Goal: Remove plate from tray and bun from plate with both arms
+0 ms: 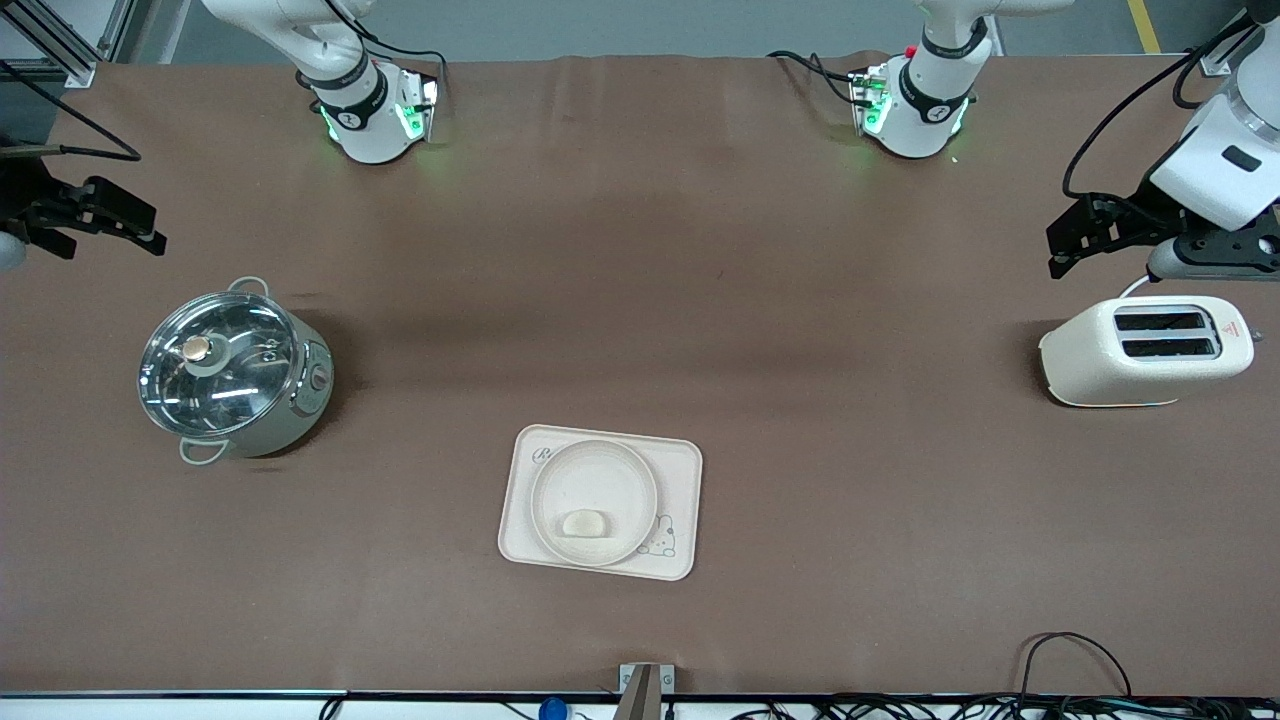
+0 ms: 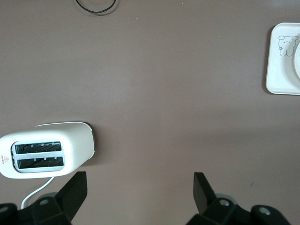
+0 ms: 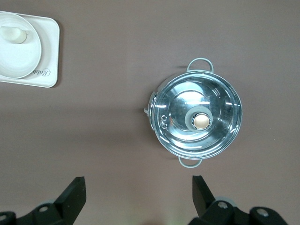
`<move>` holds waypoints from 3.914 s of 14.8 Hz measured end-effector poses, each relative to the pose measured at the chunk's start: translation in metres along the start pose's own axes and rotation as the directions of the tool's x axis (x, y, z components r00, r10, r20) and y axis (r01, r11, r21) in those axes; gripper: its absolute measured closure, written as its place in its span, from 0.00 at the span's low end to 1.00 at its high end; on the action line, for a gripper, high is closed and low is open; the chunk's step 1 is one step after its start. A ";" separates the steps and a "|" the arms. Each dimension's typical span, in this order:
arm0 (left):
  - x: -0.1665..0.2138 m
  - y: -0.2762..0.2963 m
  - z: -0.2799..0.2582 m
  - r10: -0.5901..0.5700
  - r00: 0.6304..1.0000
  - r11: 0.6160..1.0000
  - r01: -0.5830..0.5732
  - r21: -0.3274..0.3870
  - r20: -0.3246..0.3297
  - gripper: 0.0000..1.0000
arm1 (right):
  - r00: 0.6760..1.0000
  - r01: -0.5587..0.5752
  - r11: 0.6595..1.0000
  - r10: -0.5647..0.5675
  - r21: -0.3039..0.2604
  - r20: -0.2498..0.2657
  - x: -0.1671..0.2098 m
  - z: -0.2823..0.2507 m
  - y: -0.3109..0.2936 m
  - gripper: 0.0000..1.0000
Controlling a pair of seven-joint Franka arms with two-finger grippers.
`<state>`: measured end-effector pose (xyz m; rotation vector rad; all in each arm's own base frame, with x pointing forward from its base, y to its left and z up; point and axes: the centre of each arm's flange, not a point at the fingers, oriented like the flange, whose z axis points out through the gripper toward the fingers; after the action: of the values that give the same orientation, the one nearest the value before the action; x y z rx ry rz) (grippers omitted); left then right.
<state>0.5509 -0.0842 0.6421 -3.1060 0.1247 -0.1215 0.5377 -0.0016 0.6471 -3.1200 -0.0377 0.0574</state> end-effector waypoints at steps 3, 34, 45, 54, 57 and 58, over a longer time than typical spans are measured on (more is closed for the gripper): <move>0.000 0.000 0.000 0.000 1.000 1.000 0.000 0.000 0.000 0.00 | 1.000 0.006 1.000 -0.006 0.000 0.000 0.000 0.000 -0.004 0.00; 0.001 0.000 0.002 0.000 1.000 1.000 0.000 0.000 0.005 0.00 | 0.976 -0.195 0.952 0.212 0.234 -0.048 0.167 0.364 -0.291 0.00; 0.001 0.000 0.002 0.000 1.000 1.000 0.000 0.000 0.006 0.00 | 0.972 -0.162 0.959 0.196 0.232 -0.130 0.183 0.449 -0.302 0.16; 0.001 0.000 0.002 0.001 1.000 1.000 -0.001 0.000 0.006 0.00 | 0.976 -0.123 0.966 0.159 0.226 -0.151 0.185 0.461 -0.302 0.76; 0.001 0.000 0.002 0.001 1.000 1.000 -0.001 0.000 0.006 0.00 | 0.973 -0.127 0.956 0.172 0.264 -0.155 0.188 0.449 -0.307 0.93; 0.001 0.000 0.002 0.001 1.000 1.000 -0.001 0.000 0.006 0.00 | 0.973 -0.131 0.949 0.179 0.288 -0.147 0.189 0.446 -0.309 0.93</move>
<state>0.5519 -0.0839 0.6398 -3.1060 0.1253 -0.1127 0.7022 0.3212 0.2009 -2.8289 0.2023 -0.1884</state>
